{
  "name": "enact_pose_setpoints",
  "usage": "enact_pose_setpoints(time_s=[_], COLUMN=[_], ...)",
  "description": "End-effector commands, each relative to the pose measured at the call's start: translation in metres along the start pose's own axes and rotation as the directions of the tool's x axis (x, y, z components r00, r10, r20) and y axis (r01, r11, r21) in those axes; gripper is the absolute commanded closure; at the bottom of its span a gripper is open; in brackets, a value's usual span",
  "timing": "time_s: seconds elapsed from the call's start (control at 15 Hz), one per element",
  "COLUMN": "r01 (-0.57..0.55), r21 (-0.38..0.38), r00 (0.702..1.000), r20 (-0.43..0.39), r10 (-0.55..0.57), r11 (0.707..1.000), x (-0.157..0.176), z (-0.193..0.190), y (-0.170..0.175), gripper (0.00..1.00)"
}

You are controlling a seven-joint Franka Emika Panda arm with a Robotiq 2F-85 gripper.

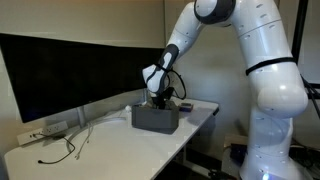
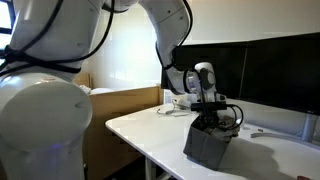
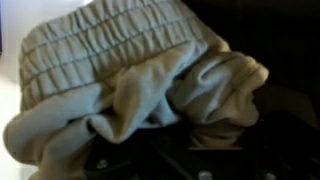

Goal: Pick up the clothes from the table and put them in the box

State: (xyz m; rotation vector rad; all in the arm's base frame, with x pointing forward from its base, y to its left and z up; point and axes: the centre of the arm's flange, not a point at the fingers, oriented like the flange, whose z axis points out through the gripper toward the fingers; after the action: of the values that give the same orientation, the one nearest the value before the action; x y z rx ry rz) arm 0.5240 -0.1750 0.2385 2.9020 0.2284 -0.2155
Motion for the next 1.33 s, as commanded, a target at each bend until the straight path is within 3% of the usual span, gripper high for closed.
enact_pose_setpoints(time_s=[0.0, 0.13, 0.2, 0.33, 0.93, 1.27], r01=[0.019, 0.033, 0.039, 0.069, 0.158, 0.114], r21=[-0.004, 0.013, 0.029, 0.051, 0.148, 0.242], r00=[1.000, 0.999, 0.999, 0.996, 0.966, 0.938], r20=[-0.012, -0.029, -0.038, -0.065, -0.229, -0.345], r10=[-0.019, -0.032, -0.038, -0.066, -0.121, -0.024], r11=[1.000, 0.999, 0.999, 0.996, 0.976, 0.964], x=[-0.007, -0.009, -0.010, -0.017, -0.041, -0.049], z=[0.000, -0.008, -0.014, -0.032, -0.105, -0.137], y=[-0.015, -0.022, -0.025, -0.033, -0.057, -0.038], gripper=[0.91, 0.93, 0.66, 0.60, 0.01, 0.00])
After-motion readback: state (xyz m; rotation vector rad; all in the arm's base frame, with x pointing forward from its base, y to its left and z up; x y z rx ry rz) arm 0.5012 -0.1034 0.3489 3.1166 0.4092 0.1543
